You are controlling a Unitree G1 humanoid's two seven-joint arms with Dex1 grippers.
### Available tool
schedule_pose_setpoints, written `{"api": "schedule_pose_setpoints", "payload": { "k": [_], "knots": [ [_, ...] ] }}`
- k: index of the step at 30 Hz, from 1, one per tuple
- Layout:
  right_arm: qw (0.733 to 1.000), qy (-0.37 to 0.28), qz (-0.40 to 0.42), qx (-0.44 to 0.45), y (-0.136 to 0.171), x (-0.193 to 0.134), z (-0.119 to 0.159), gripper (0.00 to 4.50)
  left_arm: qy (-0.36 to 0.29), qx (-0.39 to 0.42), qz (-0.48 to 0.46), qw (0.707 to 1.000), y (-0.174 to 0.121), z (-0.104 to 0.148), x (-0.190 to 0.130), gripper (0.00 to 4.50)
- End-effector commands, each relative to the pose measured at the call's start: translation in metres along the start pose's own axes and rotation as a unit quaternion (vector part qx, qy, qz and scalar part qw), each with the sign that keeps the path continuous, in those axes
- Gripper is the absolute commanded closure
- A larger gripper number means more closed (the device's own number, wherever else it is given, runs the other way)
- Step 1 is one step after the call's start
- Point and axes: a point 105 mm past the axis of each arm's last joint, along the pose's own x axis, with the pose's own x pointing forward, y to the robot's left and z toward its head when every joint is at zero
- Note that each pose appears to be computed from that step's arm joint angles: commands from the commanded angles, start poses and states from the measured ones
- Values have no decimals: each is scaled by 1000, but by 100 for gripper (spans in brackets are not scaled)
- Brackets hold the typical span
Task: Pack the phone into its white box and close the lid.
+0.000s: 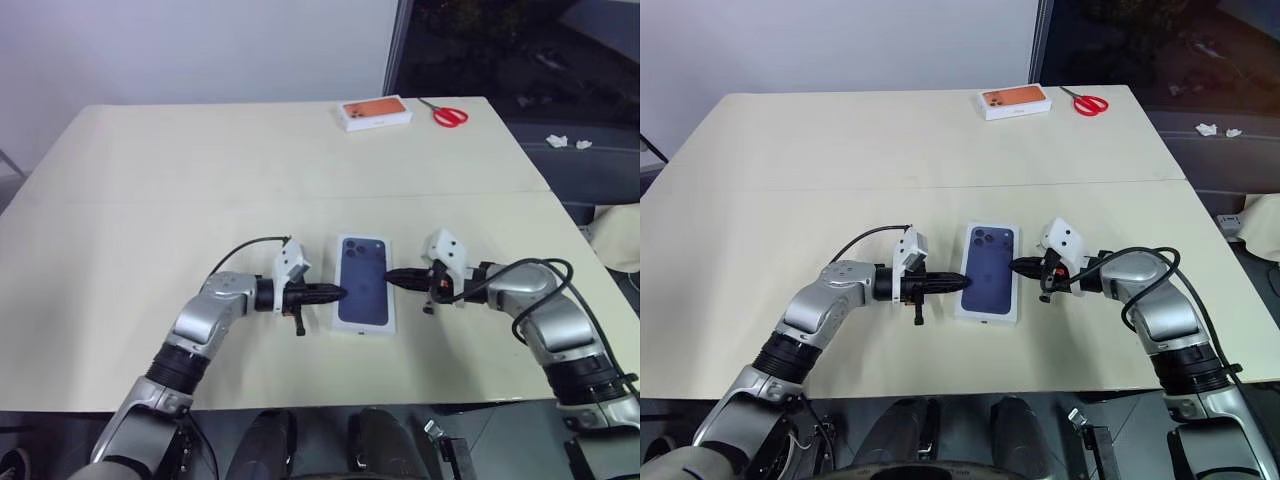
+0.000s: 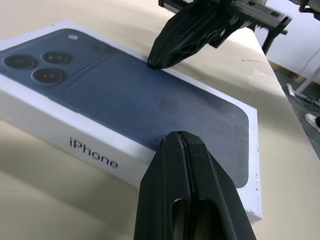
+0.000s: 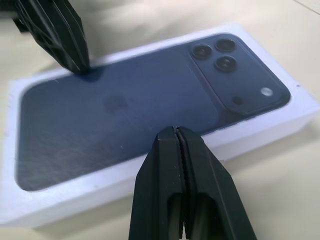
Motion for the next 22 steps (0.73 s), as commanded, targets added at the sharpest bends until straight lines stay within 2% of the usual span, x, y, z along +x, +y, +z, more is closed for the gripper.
{"api": "schedule_pose_setpoints", "payload": {
  "k": [1,3,7,8,10,11,17,19,22],
  "knots": [
    [997,-73,9,-1,-6,-9,43,309,-34,-15,61,997,20,18,-30,425],
    [996,-85,21,-13,-5,-10,55,219,-47,-12,90,995,30,29,-51,375],
    [995,-83,18,-43,-12,-13,60,19,-46,25,138,989,42,48,-100,184],
    [995,-83,19,-44,-13,-14,60,0,-45,31,141,988,41,50,-107,134],
    [995,-80,30,-45,-14,-18,58,0,-52,35,155,986,38,55,-129,24],
    [995,-78,32,-45,-15,-19,58,0,-54,35,161,985,36,56,-139,5],
    [995,-60,45,-71,-15,-32,42,0,-22,49,236,970,27,26,-187,5],
    [994,-58,50,-75,-12,-39,38,0,-23,53,264,963,23,22,-204,5],
    [995,-54,59,-63,-8,-46,33,0,9,66,288,955,20,15,-218,5]
  ]
}}
